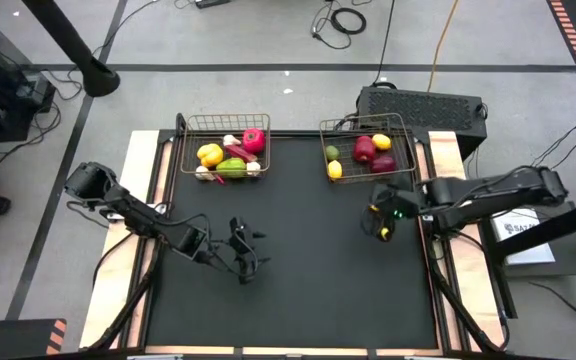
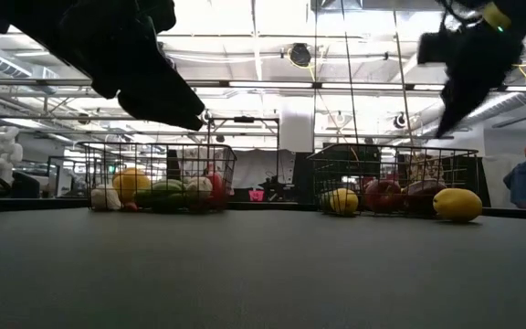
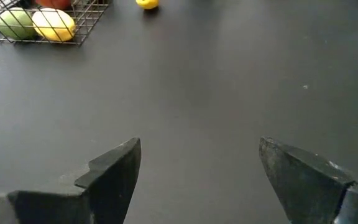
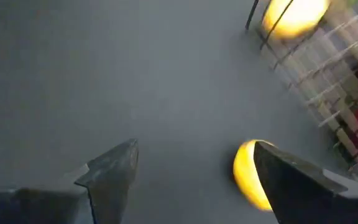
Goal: Sort produce into baskets
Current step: Put the yellow lemon into the right wire basket
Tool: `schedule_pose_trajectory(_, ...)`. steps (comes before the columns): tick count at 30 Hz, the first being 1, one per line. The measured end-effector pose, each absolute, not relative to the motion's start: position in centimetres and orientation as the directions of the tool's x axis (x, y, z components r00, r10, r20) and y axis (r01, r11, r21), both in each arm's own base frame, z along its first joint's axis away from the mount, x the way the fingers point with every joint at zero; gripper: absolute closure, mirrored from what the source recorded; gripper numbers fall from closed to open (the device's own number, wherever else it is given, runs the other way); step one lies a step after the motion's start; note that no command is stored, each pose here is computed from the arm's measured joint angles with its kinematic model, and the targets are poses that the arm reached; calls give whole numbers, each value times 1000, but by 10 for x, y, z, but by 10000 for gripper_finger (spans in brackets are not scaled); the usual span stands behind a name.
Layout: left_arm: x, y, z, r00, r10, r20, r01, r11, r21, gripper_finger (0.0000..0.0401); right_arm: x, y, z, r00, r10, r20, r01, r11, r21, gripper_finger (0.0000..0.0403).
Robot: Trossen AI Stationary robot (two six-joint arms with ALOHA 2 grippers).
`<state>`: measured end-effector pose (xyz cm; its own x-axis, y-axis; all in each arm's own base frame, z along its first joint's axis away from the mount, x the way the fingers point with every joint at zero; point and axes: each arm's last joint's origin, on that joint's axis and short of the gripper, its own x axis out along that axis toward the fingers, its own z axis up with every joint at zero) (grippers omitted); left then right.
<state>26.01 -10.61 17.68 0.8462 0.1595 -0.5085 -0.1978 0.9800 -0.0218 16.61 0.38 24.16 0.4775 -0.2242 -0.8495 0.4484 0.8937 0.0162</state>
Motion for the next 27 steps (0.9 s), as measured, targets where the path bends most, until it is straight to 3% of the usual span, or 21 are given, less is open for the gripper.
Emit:
schedule_pose_trajectory(8, 264, -97, 177, 840, 188, -508, -202, 979, 28, 67, 171, 10, 199, 357, -254, -899, 385, 917, -107, 94)
schedule_pose_trajectory(27, 263, -95, 174, 824, 174, -540, -176, 983, 49, 67, 195, -7, 147, 34, -454, -890, 490, 784, -381, 94)
